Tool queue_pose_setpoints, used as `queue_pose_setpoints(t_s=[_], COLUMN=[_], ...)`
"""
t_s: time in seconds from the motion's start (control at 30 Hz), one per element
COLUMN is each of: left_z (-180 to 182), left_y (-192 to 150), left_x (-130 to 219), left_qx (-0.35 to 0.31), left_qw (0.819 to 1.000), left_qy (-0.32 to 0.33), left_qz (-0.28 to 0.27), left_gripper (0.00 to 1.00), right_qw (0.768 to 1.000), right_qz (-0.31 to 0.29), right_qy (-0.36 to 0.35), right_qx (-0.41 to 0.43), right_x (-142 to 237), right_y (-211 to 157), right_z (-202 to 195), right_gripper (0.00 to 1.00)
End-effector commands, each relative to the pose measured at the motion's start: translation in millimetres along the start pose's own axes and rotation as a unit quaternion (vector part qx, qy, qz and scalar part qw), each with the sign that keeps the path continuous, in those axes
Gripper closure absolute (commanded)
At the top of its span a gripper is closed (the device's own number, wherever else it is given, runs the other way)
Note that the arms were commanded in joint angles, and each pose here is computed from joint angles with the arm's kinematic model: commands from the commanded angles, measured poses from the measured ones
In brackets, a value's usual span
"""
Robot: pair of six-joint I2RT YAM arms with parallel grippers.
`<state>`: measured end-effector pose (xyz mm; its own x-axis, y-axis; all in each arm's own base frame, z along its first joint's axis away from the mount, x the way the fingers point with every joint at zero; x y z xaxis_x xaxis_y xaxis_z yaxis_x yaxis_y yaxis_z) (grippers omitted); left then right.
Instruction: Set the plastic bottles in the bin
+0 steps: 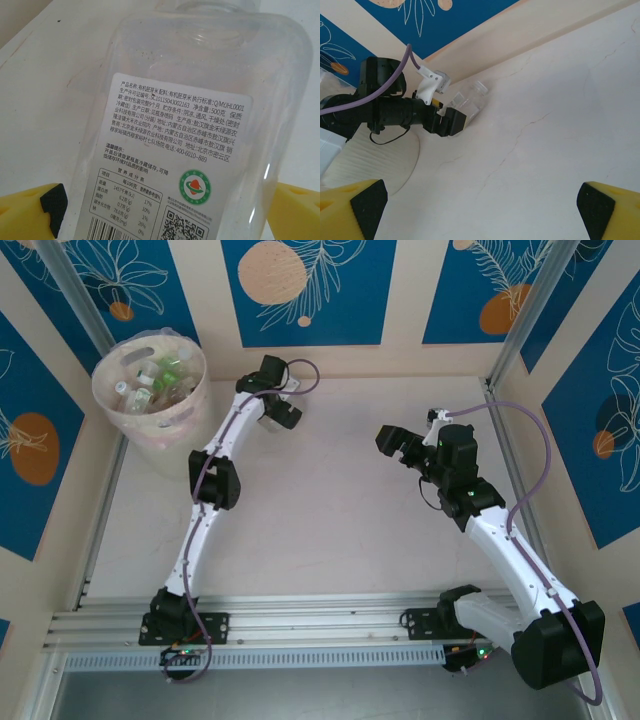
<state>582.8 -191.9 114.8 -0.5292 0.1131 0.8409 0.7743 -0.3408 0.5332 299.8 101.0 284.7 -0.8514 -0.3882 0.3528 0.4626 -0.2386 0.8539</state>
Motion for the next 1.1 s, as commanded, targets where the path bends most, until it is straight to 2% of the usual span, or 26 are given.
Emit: queue_pose_setpoints(t_s=[0.0, 0.17, 0.5, 0.6, 0.7, 0.77, 0.9, 1.07], left_z=[-5, -8, -47, -57, -61, -61, -54, -46], left_y=[-12, -18, -26, -22, -10, 0, 3, -10], left_x=[-9, 6, 53, 72, 96, 107, 88, 69], left_qx=[-0.007, -0.003, -0.007, -0.018, -0.022, -0.029, -0.071, -0.064], left_qw=[0.999, 0.998, 0.995, 0.996, 0.998, 0.999, 0.997, 0.996], left_qy=[-0.034, -0.029, -0.041, -0.026, -0.018, -0.015, 0.007, -0.003], left_qz=[0.025, 0.050, 0.092, 0.088, 0.062, 0.037, 0.027, 0.057], left_gripper=[0.01, 0.06, 0.10, 0.07, 0.00, 0.00, 0.00, 0.00], right_qw=[1.000, 1.000, 1.000, 1.000, 1.000, 1.000, 1.000, 1.000], right_qz=[-0.012, -0.011, -0.010, -0.009, -0.008, -0.008, -0.008, -0.011], right_qy=[-0.012, -0.012, -0.012, -0.013, -0.013, -0.015, -0.012, -0.018], right_qx=[0.005, 0.002, 0.006, 0.008, 0.010, 0.010, 0.009, 0.011], right_x=[4, 4, 5, 5, 5, 5, 5, 10], right_y=[5, 4, 3, 2, 1, 1, 0, 1], right_z=[-2, -3, -3, -3, -3, -4, -4, -4], right_gripper=[0.00, 0.01, 0.01, 0.00, 0.00, 0.00, 0.01, 0.01])
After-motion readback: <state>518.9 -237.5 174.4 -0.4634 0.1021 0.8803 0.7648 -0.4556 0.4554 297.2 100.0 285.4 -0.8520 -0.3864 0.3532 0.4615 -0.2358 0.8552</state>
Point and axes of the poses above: each hand's point on the last joint's axis, 136 mm out from that joint toward the fingers, its own x axis back along the fingers, its own z axis along the line the jaws close on, y = z × x, the point moved 5 cm from there along x, back along the fingers, and after that the axes turned 14 degrees about x, right-handed, at the moved point
